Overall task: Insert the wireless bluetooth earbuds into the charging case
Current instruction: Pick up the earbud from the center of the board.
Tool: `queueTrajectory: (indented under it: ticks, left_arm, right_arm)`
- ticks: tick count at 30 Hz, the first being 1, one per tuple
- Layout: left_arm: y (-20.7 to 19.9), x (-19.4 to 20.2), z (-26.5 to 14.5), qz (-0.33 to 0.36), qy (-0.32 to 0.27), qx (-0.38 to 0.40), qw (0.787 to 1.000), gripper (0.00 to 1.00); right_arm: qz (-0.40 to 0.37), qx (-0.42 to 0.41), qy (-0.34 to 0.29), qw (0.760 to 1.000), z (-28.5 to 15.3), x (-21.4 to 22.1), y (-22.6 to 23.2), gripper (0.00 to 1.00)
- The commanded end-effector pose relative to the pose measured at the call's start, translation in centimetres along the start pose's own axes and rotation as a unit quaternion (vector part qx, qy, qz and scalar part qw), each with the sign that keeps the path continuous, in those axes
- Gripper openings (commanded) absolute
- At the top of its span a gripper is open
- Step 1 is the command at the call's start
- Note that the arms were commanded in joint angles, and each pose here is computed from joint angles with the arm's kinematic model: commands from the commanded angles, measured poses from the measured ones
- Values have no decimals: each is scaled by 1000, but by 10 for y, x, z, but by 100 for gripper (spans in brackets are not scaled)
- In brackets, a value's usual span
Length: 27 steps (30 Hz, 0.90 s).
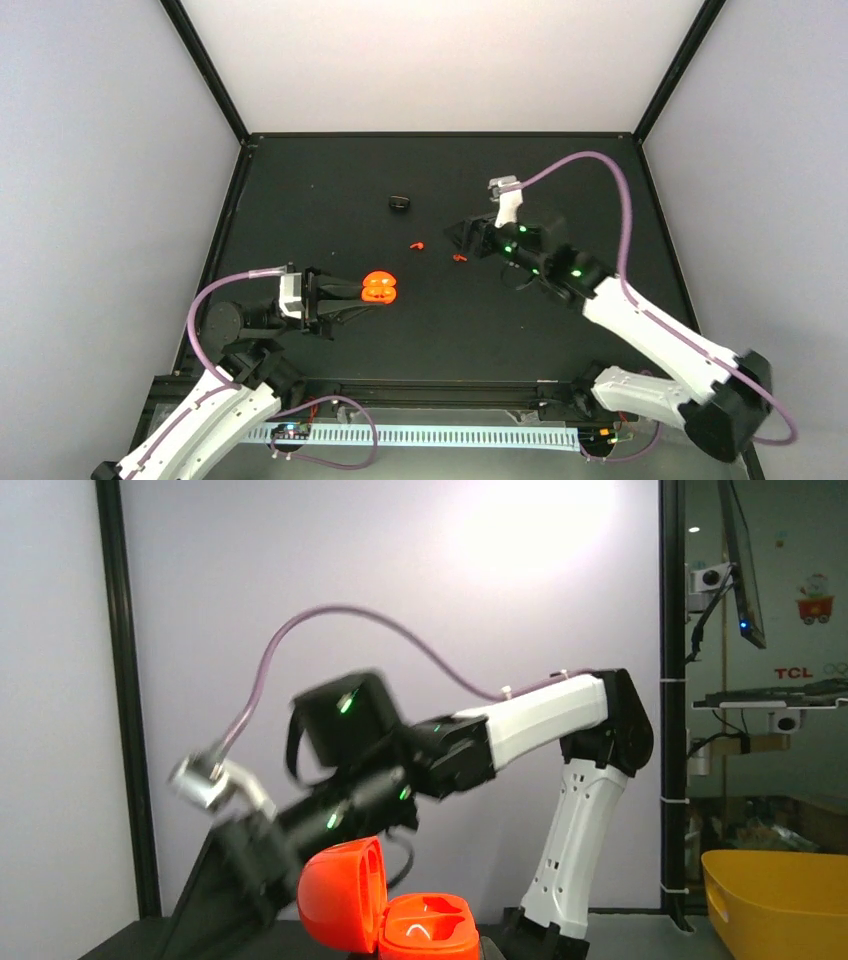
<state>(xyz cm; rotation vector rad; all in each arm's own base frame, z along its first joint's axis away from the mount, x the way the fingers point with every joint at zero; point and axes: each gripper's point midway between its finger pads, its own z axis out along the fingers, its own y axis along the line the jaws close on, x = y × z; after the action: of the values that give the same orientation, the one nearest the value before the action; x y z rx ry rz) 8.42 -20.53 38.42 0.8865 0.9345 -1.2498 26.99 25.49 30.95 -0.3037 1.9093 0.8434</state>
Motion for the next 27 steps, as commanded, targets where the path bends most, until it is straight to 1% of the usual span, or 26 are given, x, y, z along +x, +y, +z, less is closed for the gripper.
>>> queueTrajectory:
  ticks: [1,5,8,14,17,22,27]
  left_arm:
    - [3,11,-8,-16,2,-23,1000,2]
    - [3,15,-9,-14,7,-25,1000,1]
    - [3,17,-10,-13,15,-28,999,2]
    - [1,18,-12,-8,15,-27,999,1]
    - [0,17,-12,-6,13,-25,1000,2]
    - [-2,14,-12,-1,11,-22,1000,2]
    - [-3,13,-12,1,12,-22,1000,2]
  right_arm:
    - [63,96,41,993,47,54,-64,85]
    - [99,140,93,981,90,93,-108,79]
    - [103,170,107,974,113,107,-132,76]
    - [63,209,158,963,150,128,-159,69]
    - [52,207,188,959,160,142,-163,69]
    - [61,201,229,951,164,169,-167,67]
    - [72,193,253,945,159,184,-164,60]
